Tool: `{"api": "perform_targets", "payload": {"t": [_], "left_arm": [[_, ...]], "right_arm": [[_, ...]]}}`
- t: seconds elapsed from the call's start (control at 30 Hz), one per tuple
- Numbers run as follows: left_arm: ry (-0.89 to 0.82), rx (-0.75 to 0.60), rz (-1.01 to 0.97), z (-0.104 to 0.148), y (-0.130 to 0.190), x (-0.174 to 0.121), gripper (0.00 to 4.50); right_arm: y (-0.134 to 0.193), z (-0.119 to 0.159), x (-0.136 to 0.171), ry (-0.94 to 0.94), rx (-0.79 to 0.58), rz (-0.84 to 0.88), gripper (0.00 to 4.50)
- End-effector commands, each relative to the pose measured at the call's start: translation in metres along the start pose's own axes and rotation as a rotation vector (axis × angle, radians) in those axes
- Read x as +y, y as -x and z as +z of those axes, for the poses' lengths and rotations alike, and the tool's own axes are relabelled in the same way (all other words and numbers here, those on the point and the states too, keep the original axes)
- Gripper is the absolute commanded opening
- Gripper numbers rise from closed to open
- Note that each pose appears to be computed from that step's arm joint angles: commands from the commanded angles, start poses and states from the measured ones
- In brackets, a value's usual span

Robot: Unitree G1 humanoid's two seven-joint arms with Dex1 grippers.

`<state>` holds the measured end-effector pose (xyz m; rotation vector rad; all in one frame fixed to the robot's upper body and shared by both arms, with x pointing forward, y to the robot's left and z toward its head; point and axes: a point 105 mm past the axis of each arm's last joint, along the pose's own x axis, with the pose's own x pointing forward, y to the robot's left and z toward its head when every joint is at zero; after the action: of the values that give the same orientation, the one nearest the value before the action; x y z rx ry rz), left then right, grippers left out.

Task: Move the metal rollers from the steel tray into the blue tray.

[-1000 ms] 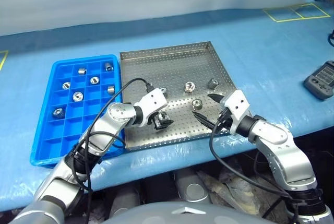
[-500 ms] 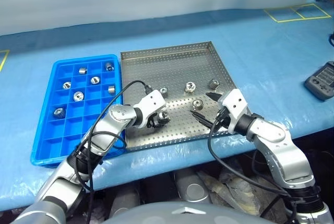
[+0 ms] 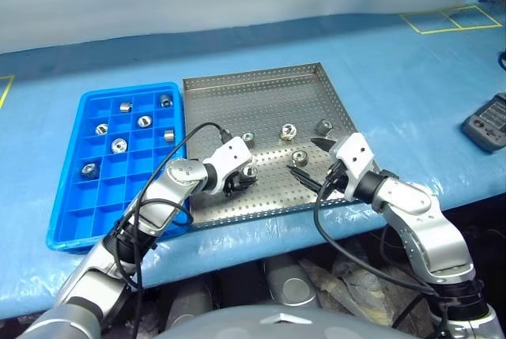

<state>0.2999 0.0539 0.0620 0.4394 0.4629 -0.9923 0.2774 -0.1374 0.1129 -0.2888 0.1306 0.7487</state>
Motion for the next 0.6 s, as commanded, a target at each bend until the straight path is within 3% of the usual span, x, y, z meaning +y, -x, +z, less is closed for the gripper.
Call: {"api": "perform_targets", "payload": {"t": [0.03,0.13,0.3,0.6], "left_arm": [[-0.022,-0.006,0.029,0.0035,0.0042,0.0054,2.64],[-0.014,-0.007,0.027,0.0034,0.004,0.0053,2.64],[-0.016,-0.006,0.025,0.004,0.0042,0.0049,1.67],[-0.021,-0.006,0.04,0.0044,0.0048,0.0077,1.67]], "right_arm": [[-0.002,0.0101,-0.0016,0.026,-0.043,-0.004,4.5],[-0.0029,0.0106,-0.0017,0.028,-0.046,-0.002,4.5],[-0.0034,0.0113,-0.002,0.031,-0.051,-0.003,4.5],[-0.0041,0.0118,-0.0019,0.032,-0.055,-0.002,4.5]]}}
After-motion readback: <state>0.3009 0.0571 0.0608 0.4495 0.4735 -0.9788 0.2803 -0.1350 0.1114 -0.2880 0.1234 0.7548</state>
